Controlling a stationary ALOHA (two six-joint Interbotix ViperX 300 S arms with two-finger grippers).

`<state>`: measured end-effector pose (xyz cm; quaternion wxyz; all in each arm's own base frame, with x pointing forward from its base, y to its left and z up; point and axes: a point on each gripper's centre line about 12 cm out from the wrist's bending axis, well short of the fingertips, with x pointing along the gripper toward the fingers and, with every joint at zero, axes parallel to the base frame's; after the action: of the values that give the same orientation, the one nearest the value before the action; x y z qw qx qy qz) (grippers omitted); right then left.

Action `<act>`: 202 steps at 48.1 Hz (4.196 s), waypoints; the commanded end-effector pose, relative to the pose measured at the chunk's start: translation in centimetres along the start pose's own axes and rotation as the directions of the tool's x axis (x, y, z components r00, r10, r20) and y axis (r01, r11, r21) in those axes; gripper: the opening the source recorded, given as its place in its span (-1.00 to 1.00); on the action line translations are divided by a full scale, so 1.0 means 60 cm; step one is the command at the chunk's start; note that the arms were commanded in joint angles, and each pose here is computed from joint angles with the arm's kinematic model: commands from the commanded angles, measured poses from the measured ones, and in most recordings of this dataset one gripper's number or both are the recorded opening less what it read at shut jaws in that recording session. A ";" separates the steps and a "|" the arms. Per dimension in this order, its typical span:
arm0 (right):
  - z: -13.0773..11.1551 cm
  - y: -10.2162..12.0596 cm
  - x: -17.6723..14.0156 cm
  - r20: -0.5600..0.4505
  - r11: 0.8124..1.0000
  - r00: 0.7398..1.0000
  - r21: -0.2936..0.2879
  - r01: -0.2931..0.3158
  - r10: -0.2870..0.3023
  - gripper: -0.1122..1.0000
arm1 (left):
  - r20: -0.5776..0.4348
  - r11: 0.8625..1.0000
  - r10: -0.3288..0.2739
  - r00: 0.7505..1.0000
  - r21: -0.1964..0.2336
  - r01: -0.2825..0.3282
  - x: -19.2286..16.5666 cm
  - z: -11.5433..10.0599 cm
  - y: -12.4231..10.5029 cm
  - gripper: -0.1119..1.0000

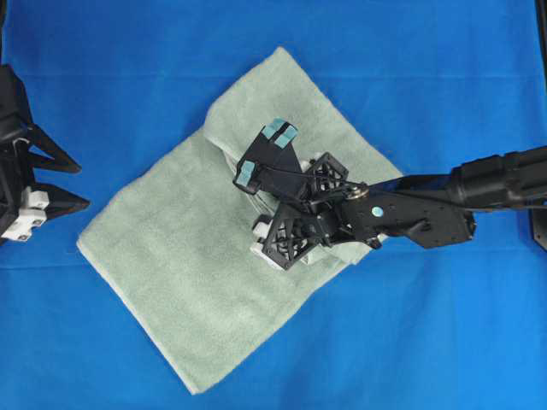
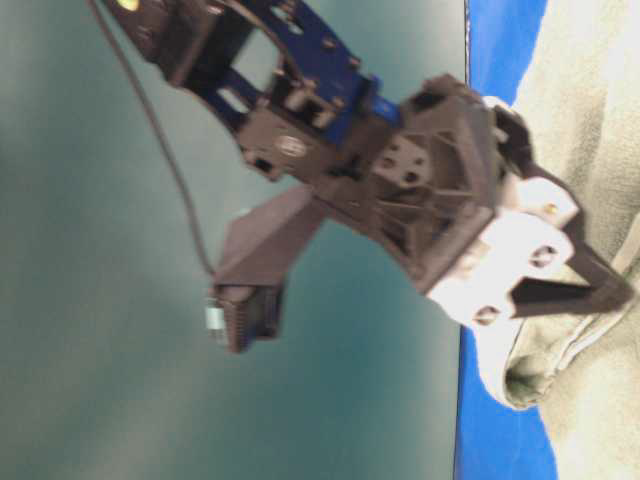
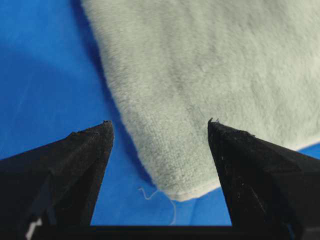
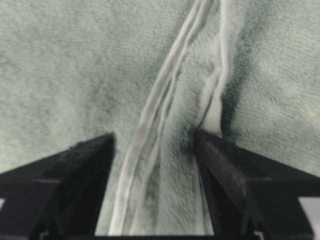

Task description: Fold a bath towel.

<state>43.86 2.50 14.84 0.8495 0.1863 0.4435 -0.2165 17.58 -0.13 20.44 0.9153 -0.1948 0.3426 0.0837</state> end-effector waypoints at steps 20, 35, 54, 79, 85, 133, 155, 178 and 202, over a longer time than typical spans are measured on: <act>-0.004 -0.119 -0.172 0.061 0.986 0.984 0.039 0.163 -0.165 0.36 | 0.020 0.656 -0.342 0.939 0.721 0.224 -0.005 -0.010 -0.121 0.49; -0.044 -0.216 -0.208 0.111 0.985 0.986 0.137 0.106 -0.121 0.35 | -0.175 0.276 -0.327 0.929 0.922 0.271 0.040 -0.056 -0.172 0.49; -0.056 -0.228 -0.202 0.089 0.980 0.989 0.168 0.103 -0.119 0.35 | -0.388 0.197 -0.088 0.918 0.896 0.398 0.138 -0.078 -0.204 0.49; -0.067 -0.226 -0.193 0.075 0.983 0.990 0.153 0.103 -0.115 0.35 | -0.426 0.130 0.008 0.905 0.897 0.421 0.249 -0.104 -0.167 0.48; -0.065 -0.222 -0.194 0.082 0.985 0.991 0.147 0.093 -0.106 0.35 | -0.467 0.135 0.070 0.882 0.880 0.455 0.245 -0.106 -0.156 0.24; -0.126 -0.228 -0.240 0.065 0.992 0.992 0.073 0.104 -0.109 0.35 | -0.114 0.007 0.126 0.985 0.993 0.114 0.240 0.331 -0.116 -0.61; -0.152 -0.250 -0.245 0.061 0.990 0.990 0.059 0.125 -0.128 0.35 | -0.096 -0.011 0.173 0.980 0.995 0.099 0.431 0.417 -0.063 -0.61; -0.149 -0.249 -0.246 0.075 0.991 0.989 0.048 0.122 -0.125 0.35 | -0.096 0.016 0.174 0.980 0.995 0.094 0.435 0.413 -0.057 -0.51; -0.145 -0.239 -0.246 0.096 0.996 0.992 0.044 0.078 -0.082 0.35 | -0.036 0.035 0.134 0.990 0.999 0.032 0.337 0.424 -0.092 0.67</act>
<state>22.44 -2.27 20.14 0.8508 0.1728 0.4133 -0.2749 50.27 6.80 22.32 0.7550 0.4899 0.4005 -0.1718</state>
